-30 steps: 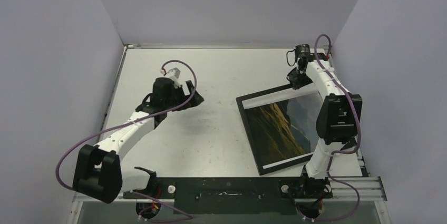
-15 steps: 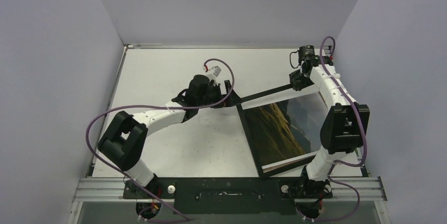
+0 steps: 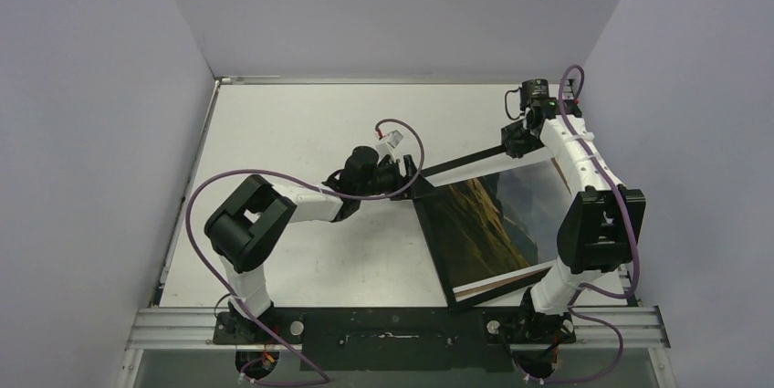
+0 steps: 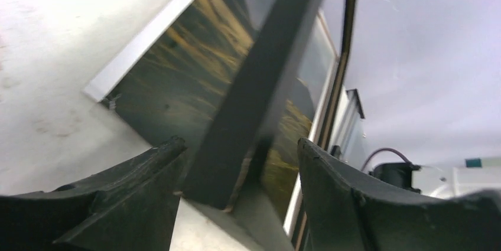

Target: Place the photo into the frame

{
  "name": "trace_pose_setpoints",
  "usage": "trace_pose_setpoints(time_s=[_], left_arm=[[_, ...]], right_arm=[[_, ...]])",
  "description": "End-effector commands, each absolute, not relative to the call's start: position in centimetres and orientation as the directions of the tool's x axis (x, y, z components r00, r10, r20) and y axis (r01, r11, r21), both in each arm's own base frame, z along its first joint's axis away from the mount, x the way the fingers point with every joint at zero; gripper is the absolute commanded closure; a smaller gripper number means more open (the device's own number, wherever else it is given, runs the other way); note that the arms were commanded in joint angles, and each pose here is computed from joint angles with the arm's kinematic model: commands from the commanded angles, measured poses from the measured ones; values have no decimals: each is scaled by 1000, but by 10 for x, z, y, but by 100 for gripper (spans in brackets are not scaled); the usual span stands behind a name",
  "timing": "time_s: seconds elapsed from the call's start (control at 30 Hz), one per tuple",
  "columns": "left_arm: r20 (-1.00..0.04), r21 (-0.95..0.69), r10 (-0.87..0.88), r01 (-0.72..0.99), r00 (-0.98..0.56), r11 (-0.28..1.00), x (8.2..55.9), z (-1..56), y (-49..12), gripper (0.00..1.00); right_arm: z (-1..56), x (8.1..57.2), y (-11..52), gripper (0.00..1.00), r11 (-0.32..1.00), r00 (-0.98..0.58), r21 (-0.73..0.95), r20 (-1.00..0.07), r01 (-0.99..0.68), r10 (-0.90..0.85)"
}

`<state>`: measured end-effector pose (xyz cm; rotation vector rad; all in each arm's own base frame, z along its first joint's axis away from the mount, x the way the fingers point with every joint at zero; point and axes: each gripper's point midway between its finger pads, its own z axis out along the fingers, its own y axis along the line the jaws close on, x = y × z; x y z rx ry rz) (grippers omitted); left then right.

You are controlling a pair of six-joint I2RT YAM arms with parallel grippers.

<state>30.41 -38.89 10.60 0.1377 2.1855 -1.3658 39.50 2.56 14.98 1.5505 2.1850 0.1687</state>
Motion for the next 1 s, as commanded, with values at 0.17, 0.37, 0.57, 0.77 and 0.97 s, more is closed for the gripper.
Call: trace_pose_setpoints(time_s=[0.17,0.37,0.57,0.77,0.97], left_arm=[[-633,-769,-208,575,-746,279,282,189,-396,54],[-673,-737,-146,637,-725,227,267,209,-396,91],[-688,-723,-153,653,-709,224,269,223,-397,100],[-720,-691,-146,681,-678,243,266,234,-398,100],[-730,-677,-127,686,-672,266,264,235,-399,100]], right_arm=[[172,398,21,91,330,-222,435,-282,838,933],[174,399,25,88,341,-247,453,-256,824,935],[171,388,22,65,347,-257,429,-253,834,933],[173,379,17,34,360,-256,422,-282,832,924],[186,377,19,40,360,-251,455,-282,814,926]])
